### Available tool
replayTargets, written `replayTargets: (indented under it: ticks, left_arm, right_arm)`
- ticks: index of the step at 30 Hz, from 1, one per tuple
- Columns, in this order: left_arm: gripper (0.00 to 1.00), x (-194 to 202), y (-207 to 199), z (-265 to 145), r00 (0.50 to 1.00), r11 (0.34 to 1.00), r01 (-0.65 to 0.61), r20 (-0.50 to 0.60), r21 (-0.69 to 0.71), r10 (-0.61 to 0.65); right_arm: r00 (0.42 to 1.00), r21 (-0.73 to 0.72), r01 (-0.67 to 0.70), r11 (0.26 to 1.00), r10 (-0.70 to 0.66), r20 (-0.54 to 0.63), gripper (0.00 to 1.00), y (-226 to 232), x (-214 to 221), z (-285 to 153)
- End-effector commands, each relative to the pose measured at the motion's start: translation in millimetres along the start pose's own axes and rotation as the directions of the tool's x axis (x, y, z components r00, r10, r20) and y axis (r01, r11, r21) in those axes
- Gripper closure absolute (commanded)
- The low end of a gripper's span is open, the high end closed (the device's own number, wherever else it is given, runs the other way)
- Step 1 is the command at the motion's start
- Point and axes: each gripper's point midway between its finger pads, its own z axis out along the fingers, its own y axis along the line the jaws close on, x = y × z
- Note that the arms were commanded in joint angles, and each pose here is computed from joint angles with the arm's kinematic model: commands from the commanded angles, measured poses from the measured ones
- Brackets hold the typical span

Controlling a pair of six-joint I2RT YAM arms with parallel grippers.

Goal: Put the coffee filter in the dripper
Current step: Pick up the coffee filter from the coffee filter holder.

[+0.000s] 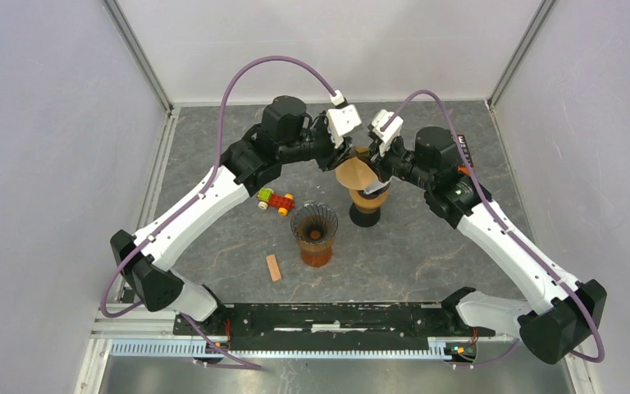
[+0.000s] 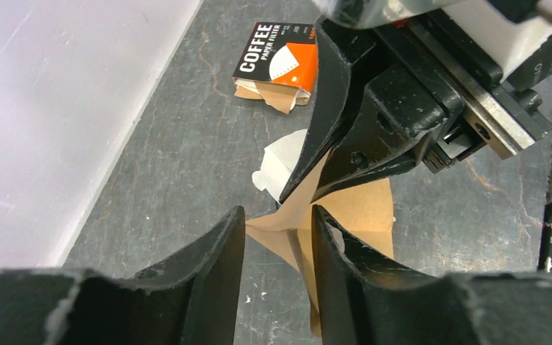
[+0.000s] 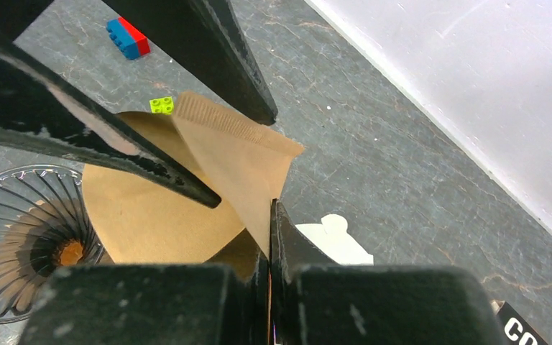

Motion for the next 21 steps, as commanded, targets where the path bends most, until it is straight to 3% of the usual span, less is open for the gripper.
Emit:
replayTargets:
  ticks: [1, 4, 8, 16, 18, 21]
  left_arm:
    - [0.49, -16.6, 3.8, -4.4, 0.999, 0.999, 0.023, 0.05, -0.032, -0.022]
    - [0.46, -15.3, 4.9, -4.2, 0.999, 0.999, -0.005, 0.042, -0.037, 0.007]
    - [0.5, -13.0, 10.3, -2.9, 0.998, 0.997, -0.045, 0.03, -0.057, 0.047]
    - [0.83, -12.0, 8.2, 1.4, 0.995, 0.993, -0.102, 0.007, -0.052, 0.103]
    - [0.82, -9.0, 8.4, 2.8, 0.994, 0.992, -0.106, -0.012, -0.067, 0.105]
    - [0.67, -4.0, 11.5, 4.4, 0.993, 0.985, -0.114, -0.055, -0.13, 0.108]
  right_arm:
    - [0.999, 0.029, 0.007, 1.0, -0.009, 0.048, 1.0, -8.0, -19.3, 0.1]
    - [0.999, 0.016, 0.005, 1.0, -0.006, 0.048, 1.0, -6.0, -19.5, 1.2]
    - [0.999, 0.003, 0.005, 1.0, -0.005, 0.049, 1.0, -3.7, -18.4, 2.2]
    - [0.999, 0.026, 0.004, 1.0, -0.005, 0.041, 1.0, -7.8, -17.7, 1.9]
    - [0.999, 0.047, -0.001, 0.999, 0.0, 0.037, 0.99, -11.7, -18.5, 1.5]
    - [1.0, 0.095, -0.012, 0.995, 0.009, 0.025, 0.99, -19.8, -19.9, 0.8]
